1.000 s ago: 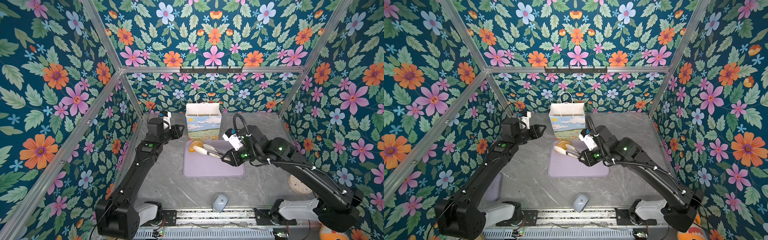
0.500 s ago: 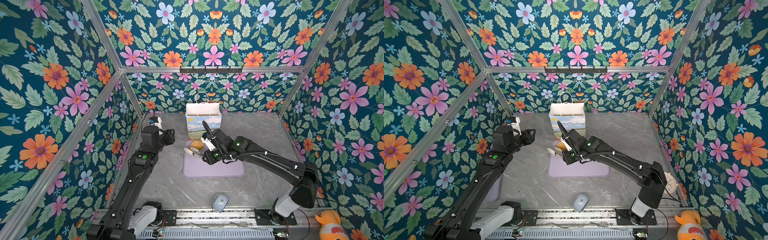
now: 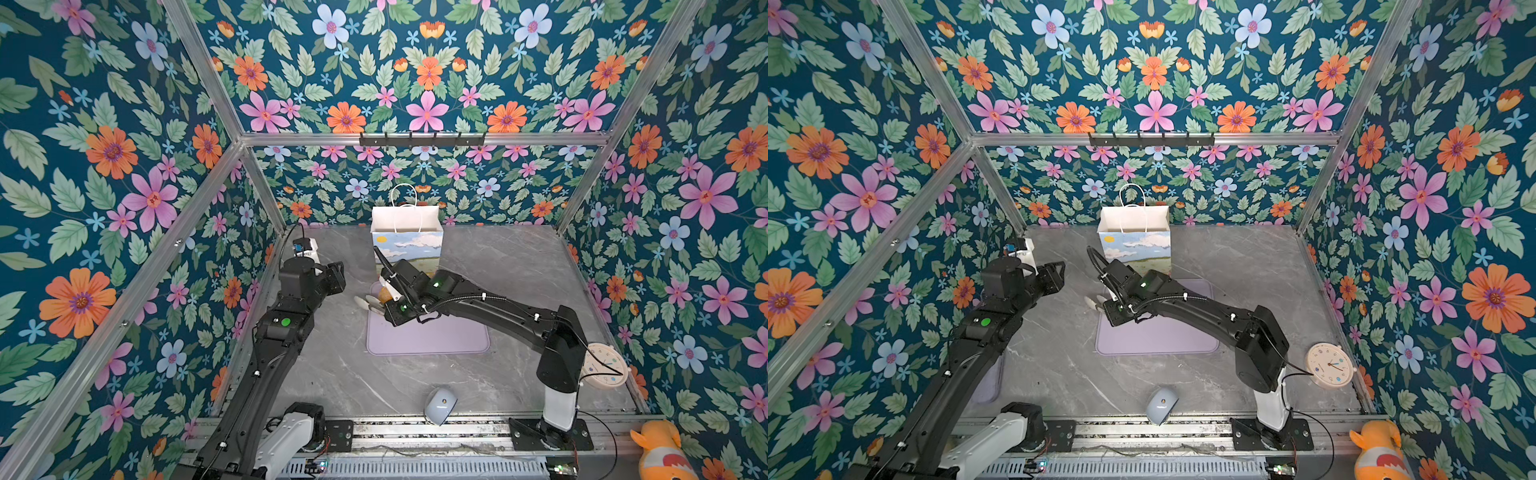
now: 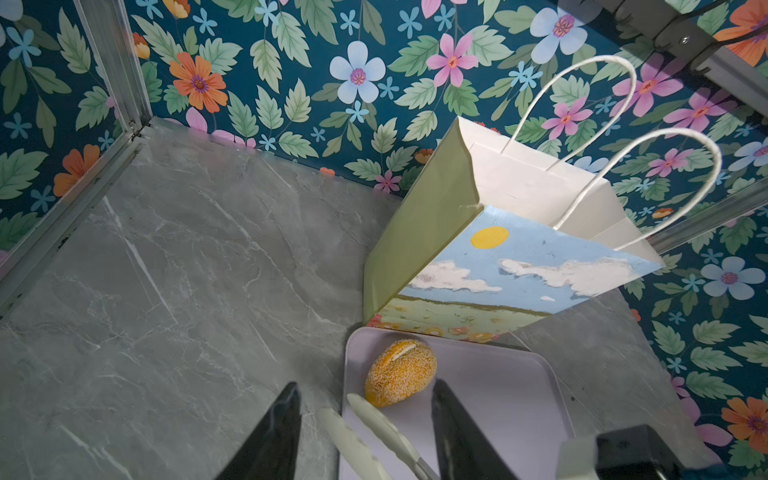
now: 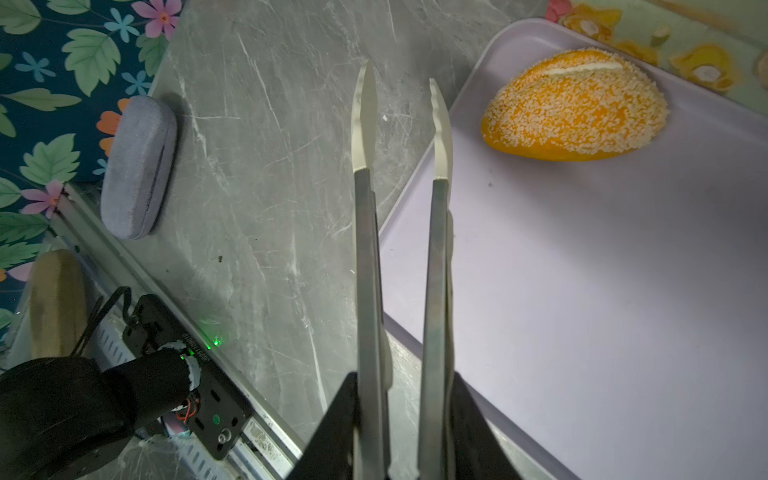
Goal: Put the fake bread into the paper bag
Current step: 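Swing the open tongs in right gripper over the sesame bun on the tray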
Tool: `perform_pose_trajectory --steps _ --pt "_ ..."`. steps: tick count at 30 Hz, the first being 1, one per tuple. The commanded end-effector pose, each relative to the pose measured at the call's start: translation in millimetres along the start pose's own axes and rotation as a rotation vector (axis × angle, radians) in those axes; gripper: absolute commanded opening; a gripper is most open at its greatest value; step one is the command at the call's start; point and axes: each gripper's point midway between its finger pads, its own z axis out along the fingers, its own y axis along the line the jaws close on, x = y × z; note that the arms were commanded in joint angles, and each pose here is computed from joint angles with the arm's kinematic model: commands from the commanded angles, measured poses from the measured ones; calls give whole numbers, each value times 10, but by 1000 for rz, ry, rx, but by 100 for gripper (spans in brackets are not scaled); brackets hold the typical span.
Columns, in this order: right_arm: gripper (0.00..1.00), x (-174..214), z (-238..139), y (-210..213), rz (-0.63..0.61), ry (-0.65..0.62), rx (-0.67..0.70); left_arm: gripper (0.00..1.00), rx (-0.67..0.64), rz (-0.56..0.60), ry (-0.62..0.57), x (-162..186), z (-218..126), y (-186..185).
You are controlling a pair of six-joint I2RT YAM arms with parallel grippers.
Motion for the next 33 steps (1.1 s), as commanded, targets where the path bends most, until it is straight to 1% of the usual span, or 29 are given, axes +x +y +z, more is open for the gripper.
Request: perform_pose_trajectory --steps 1,8,12,19,33 --pt "32 -130 39 -17 11 -44 28 52 1 15 -4 -10 1 -2" --pt "32 -153 129 -153 3 -40 128 52 11 11 5 17 42 -13" --pt "29 -131 190 -178 -9 -23 141 52 12 13 7 27 54 -13" --pt "29 -85 217 -223 -9 2 167 52 16 12 17 58 83 -13" --pt "29 125 100 -387 -1 58 234 52 24 14 30 99 109 -19"
